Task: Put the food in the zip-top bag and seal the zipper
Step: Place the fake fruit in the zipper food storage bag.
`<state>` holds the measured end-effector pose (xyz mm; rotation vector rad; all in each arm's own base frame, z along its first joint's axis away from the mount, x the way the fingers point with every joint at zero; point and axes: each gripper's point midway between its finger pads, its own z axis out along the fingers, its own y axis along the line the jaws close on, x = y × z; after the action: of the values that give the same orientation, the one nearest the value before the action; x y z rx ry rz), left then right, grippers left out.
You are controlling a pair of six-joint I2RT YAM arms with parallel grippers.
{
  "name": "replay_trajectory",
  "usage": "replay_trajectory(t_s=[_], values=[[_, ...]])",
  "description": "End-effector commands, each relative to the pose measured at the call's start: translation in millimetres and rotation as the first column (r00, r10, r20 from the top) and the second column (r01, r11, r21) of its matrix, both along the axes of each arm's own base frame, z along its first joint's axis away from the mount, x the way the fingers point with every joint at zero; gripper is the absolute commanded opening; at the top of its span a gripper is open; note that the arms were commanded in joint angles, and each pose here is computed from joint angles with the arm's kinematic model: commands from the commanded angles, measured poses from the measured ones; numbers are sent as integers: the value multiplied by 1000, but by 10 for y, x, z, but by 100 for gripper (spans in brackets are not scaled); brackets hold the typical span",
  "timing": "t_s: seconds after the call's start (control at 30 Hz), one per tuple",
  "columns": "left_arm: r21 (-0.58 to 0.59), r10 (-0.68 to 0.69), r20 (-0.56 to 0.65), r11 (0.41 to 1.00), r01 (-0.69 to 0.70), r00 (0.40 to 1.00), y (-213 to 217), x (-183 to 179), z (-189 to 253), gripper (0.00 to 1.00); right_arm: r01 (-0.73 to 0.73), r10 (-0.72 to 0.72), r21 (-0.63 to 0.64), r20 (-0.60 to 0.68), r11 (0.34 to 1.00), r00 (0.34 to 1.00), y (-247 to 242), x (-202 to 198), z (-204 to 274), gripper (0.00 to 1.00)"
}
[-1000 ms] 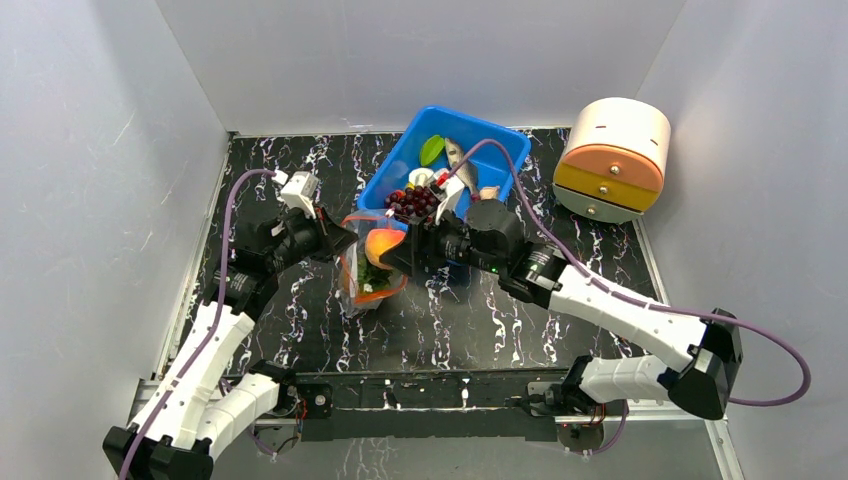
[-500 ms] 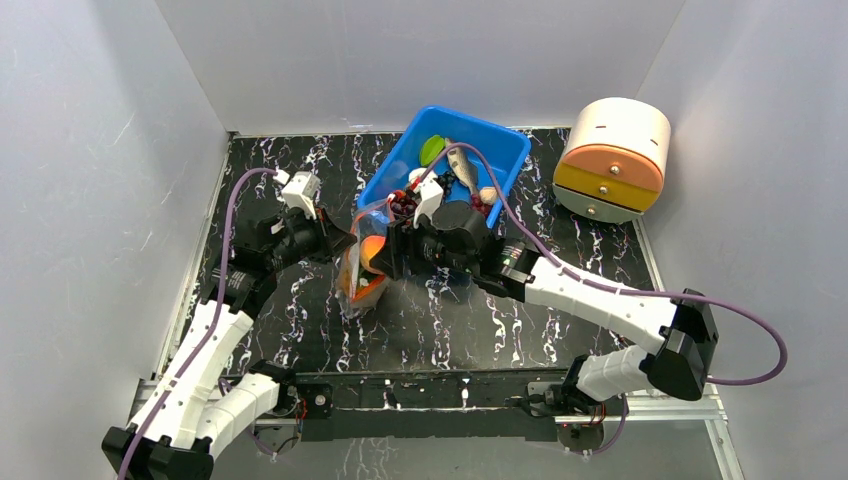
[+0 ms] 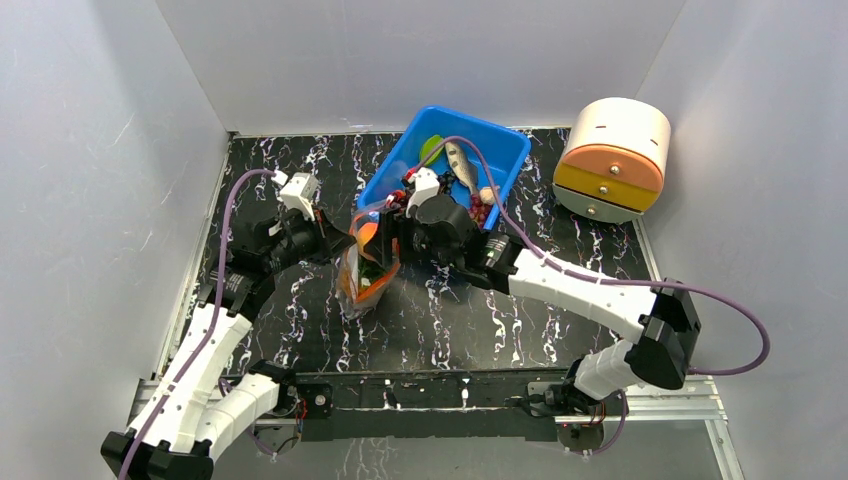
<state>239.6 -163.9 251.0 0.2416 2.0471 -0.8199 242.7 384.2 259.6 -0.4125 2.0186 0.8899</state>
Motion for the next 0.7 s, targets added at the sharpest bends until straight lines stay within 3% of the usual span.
replay_trajectory(t_s=[0.0, 0.17, 0.27, 0.33, 0.5, 0.67], values=[[-39, -32, 54, 999, 34, 998, -58, -29, 225, 0, 37, -35, 116, -22, 993, 999, 171, 60, 290, 60], [-7, 10, 43, 1000, -9, 999, 11, 18, 170, 0, -6, 16, 96, -95, 995, 995, 194, -93, 108, 66], [-10, 13, 57, 1000, -13, 998, 23, 4, 217, 0, -134, 148, 156, -80, 979, 986, 216, -339, 185, 70], [-7, 17, 59, 1000, -17, 998, 36, -10, 226, 0, -208, 220, 162, -59, 965, 974, 201, -474, 234, 78], [-21, 7, 61, 1000, -5, 998, 15, -35, 253, 0, -104, 105, 20, -36, 994, 994, -93, -355, 150, 87], [-27, 6, 51, 1000, -5, 999, 11, -48, 205, 0, -15, 15, 33, 10, 999, 1000, -262, -264, 333, 85]])
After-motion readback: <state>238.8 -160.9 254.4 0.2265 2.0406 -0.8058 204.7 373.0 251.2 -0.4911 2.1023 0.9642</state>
